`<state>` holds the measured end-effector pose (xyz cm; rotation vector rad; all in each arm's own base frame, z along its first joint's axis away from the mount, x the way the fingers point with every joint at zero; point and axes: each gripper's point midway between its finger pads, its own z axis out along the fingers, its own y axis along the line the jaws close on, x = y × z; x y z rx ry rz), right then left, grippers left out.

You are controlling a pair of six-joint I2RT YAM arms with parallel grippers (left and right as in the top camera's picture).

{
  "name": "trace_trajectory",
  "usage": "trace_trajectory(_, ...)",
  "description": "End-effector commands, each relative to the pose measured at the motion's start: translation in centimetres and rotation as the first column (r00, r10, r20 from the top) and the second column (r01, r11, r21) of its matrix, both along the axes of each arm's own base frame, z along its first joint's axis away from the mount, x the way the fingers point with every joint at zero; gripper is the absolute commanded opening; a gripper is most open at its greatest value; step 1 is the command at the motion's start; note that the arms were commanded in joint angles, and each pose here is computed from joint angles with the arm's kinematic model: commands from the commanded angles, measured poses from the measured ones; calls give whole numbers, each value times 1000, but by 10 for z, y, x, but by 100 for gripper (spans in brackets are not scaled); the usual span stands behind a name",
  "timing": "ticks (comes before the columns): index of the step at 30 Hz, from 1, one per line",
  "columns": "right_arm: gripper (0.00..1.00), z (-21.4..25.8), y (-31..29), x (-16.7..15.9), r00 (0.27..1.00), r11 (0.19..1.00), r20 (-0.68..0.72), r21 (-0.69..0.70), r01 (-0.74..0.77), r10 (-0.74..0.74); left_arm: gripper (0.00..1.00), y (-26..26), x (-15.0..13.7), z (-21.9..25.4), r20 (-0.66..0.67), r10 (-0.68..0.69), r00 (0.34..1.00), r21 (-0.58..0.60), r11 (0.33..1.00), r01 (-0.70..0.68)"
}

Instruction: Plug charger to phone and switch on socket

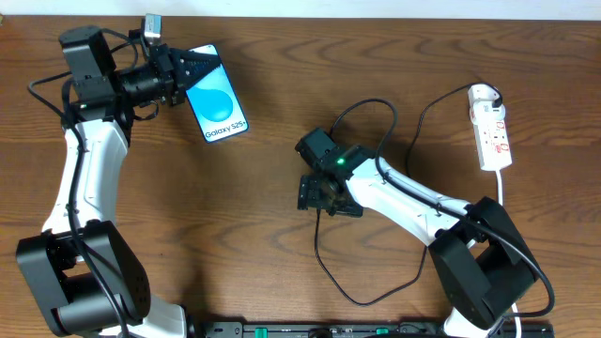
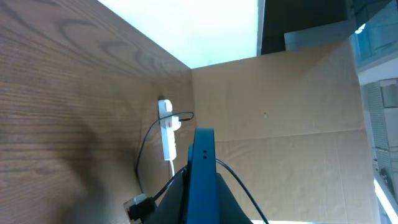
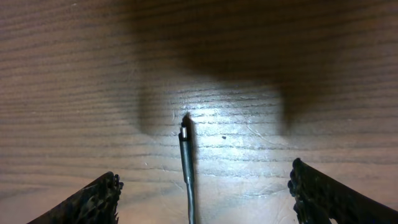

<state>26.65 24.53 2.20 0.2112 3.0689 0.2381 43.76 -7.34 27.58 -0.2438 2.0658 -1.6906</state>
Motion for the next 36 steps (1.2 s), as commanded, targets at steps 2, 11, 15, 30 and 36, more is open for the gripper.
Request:
trace_trajectory(2, 85, -15, -1, -7, 1000, 999, -14, -32, 11, -12, 7, -2, -7, 22, 73, -28, 997, 7, 1000, 27)
trace_trajectory(11, 81, -26, 1, -10, 999, 999, -38, -39, 9, -10, 7, -2, -7, 22, 73, -28, 997, 7, 1000, 27)
trace_trajectory(15, 79, -26, 1, -10, 999, 999, -38, -39, 9, -10, 8, -2, -7, 22, 73, -28, 997, 7, 1000, 27)
trace_trajectory(30, 72, -27, -1, -15, 999, 998, -45, -61, -2, -1, 7, -2, -6, 22, 73, -25, 997, 8, 1000, 25)
trace_trajectory(36, 72, -27, -6, -18, 999, 997, -55, -82, -3, -1, 8, -1, -6, 22, 72, -21, 997, 10, 1000, 20)
